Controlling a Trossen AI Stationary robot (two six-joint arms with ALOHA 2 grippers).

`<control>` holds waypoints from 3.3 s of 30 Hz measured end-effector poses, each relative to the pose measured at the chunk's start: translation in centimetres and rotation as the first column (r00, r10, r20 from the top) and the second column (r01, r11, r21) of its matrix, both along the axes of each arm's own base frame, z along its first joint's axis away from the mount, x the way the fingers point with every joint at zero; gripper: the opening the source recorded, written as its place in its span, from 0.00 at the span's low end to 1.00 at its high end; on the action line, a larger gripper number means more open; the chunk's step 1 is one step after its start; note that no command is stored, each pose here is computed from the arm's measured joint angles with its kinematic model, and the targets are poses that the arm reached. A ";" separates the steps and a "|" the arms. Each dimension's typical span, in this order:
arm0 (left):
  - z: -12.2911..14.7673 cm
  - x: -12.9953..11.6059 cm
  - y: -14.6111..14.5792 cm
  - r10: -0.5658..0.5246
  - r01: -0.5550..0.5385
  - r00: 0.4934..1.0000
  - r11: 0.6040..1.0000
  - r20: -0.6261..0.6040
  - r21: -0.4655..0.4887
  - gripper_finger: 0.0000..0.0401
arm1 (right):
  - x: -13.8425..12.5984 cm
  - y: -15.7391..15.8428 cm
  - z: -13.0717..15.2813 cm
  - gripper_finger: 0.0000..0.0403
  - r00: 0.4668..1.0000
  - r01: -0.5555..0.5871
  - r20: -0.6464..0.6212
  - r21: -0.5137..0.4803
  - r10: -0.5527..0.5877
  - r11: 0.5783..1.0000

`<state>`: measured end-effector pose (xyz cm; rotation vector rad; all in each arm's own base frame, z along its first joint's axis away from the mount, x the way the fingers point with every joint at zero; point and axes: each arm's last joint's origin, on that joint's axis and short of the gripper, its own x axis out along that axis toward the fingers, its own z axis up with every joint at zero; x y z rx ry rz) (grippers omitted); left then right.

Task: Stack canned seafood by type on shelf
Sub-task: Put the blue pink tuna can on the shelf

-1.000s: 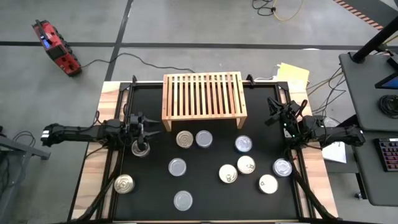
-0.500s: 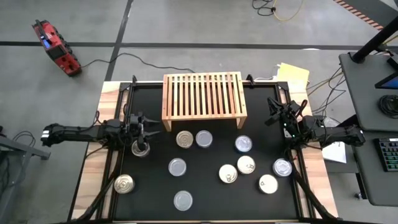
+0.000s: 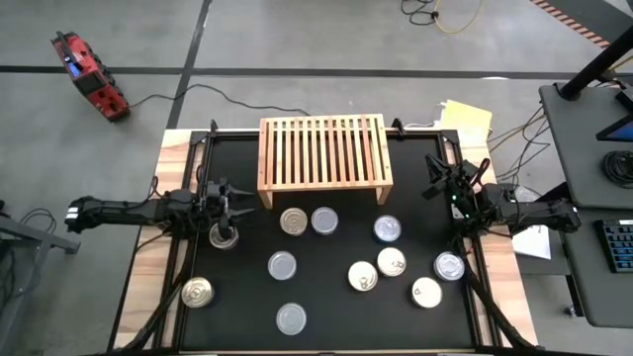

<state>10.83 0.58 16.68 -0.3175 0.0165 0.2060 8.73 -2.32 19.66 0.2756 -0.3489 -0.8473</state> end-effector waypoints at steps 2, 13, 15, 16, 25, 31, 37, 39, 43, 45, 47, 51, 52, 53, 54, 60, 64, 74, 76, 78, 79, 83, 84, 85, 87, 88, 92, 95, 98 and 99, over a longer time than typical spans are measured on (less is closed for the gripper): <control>0.0 0.0 0.0 0.000 0.000 1.000 1.000 0.000 0.000 0.65 | 0.0 0.0 0.0 0.03 1.000 0.000 -0.002 0.001 0.000 1.000; 0.6 0.0 0.2 0.056 -0.056 0.997 0.998 0.060 0.004 0.65 | 0.0 0.1 0.2 0.03 0.919 -0.176 0.389 0.252 0.067 0.952; 1.6 -0.1 0.2 0.087 -0.068 0.979 0.992 0.182 -0.108 0.65 | 0.2 0.2 0.3 0.03 0.901 -0.247 0.415 0.248 0.128 0.937; 2.2 -0.2 0.3 0.102 -0.057 0.959 0.984 0.263 -0.172 0.65 | 0.3 0.2 0.4 0.03 0.894 -0.272 0.422 0.243 0.152 0.931; 7.5 -1.2 -0.1 -0.015 0.094 0.852 0.988 0.524 -0.126 0.65 | 0.4 0.2 6.7 0.03 0.955 -0.186 0.259 0.128 0.148 0.974; 12.6 -0.1 0.0 0.008 0.028 0.939 0.995 0.345 -0.100 0.65 | 0.1 0.0 10.9 0.03 0.997 -0.051 -0.042 0.200 0.060 0.978; 15.7 2.0 0.0 0.016 0.002 0.996 0.981 0.091 -0.195 0.65 | -0.5 0.2 14.5 0.03 0.957 -0.041 -0.268 0.258 0.112 0.965; 16.2 2.8 0.1 0.040 -0.029 0.998 0.967 0.041 -0.254 0.65 | -0.6 0.2 15.5 0.03 0.935 -0.043 -0.329 0.259 0.130 0.965; 17.0 4.2 0.1 0.060 -0.053 0.998 0.958 0.014 -0.281 0.65 | -0.7 0.3 17.6 0.03 0.909 -0.089 -0.373 0.259 0.185 0.962; 17.6 4.7 0.1 0.058 -0.052 0.998 0.958 0.014 -0.283 0.65 | -0.7 0.4 18.5 0.03 0.904 -0.130 -0.364 0.272 0.226 0.954; 18.3 5.2 0.1 0.049 -0.041 0.999 0.957 0.019 -0.288 0.65 | -0.7 0.6 19.1 0.03 0.882 -0.189 -0.368 0.297 0.295 0.936; 19.9 6.7 0.1 0.048 -0.039 0.999 0.953 0.024 -0.301 0.65 | -0.4 0.9 19.7 0.03 0.827 -0.278 -0.364 0.398 0.428 0.875; 20.4 7.1 0.1 0.046 -0.035 0.999 0.950 0.029 -0.310 0.65 | -0.3 1.0 19.7 0.03 0.817 -0.283 -0.359 0.432 0.451 0.856; 20.9 7.5 0.1 0.037 -0.024 0.999 0.947 0.034 -0.321 0.65 | -0.1 1.1 19.6 0.03 0.806 -0.285 -0.358 0.464 0.472 0.839; 21.4 7.9 0.0 0.020 -0.007 0.999 0.946 0.037 -0.325 0.65 | 0.3 1.1 19.4 0.03 0.789 -0.285 -0.361 0.502 0.498 0.817; 23.0 9.9 -0.5 -0.159 0.136 0.982 0.971 -0.104 -0.197 0.65 | 4.3 1.8 17.8 0.03 0.668 -0.287 -0.331 0.711 0.666 0.642; 23.3 10.8 -0.7 -0.222 0.171 0.956 0.952 -0.189 -0.256 0.65 | 6.2 2.6 17.0 0.03 0.622 -0.257 -0.260 0.824 0.739 0.506; 22.2 11.8 -0.8 -0.275 0.102 0.784 0.941 -0.556 -0.322 0.65 | 8.8 5.8 13.1 0.03 0.527 0.242 -0.298 0.950 0.796 0.196; 21.9 11.9 -0.9 -0.315 0.186 0.739 0.945 -0.596 -0.268 0.65 | 9.3 6.3 12.3 0.03 0.487 0.313 -0.337 0.929 0.806 0.198; 21.9 12.0 -0.9 -0.329 0.241 0.726 0.944 -0.604 -0.225 0.65 | 10.2 6.8 11.6 0.03 0.459 0.342 -0.360 0.916 0.812 0.212; 21.9 12.1 -1.0 -0.333 0.254 0.725 0.943 -0.603 -0.215 0.65 | 10.6 7.0 11.2 0.03 0.437 0.352 -0.372 0.909 0.819 0.225; 22.1 12.0 -0.9 -0.336 0.284 0.726 0.941 -0.600 -0.183 0.65 | 12.2 7.3 9.7 0.03 0.377 0.389 -0.411 0.884 0.830 0.261; 22.1 12.0 -0.9 -0.336 0.288 0.730 0.941 -0.596 -0.177 0.65 | 12.7 7.4 9.3 0.03 0.365 0.403 -0.421 0.876 0.830 0.267; 22.2 12.0 -0.9 -0.336 0.290 0.735 0.941 -0.589 -0.174 0.65 | 13.2 7.5 8.8 0.03 0.355 0.409 -0.427 0.871 0.832 0.272; 22.3 12.1 -0.9 -0.336 0.290 0.744 0.941 -0.578 -0.173 0.65 | 14.1 7.7 8.0 0.03 0.339 0.427 -0.442 0.859 0.831 0.283; 22.4 12.2 -1.0 -0.336 0.288 0.749 0.941 -0.571 -0.176 0.65 | 14.5 7.7 7.5 0.03 0.334 0.437 -0.455 0.851 0.826 0.291; 22.4 12.4 -1.1 -0.338 0.279 0.759 0.941 -0.556 -0.191 0.65 | 16.3 7.8 5.3 0.03 0.295 0.478 -0.557 0.790 0.776 0.385; 22.1 12.6 -1.1 -0.337 0.276 0.764 0.942 -0.550 -0.193 0.65 | 17.0 8.0 3.9 0.03 0.245 0.513 -0.582 0.757 0.776 0.405; 22.3 12.8 -1.0 -0.336 0.281 0.779 0.942 -0.529 -0.184 0.65 | 17.5 8.5 2.9 0.03 0.166 0.524 -0.566 0.744 0.807 0.414; 22.3 12.9 -1.0 -0.331 0.281 0.784 0.944 -0.525 -0.175 0.65 | 17.6 8.7 2.6 0.03 0.145 0.523 -0.563 0.742 0.814 0.420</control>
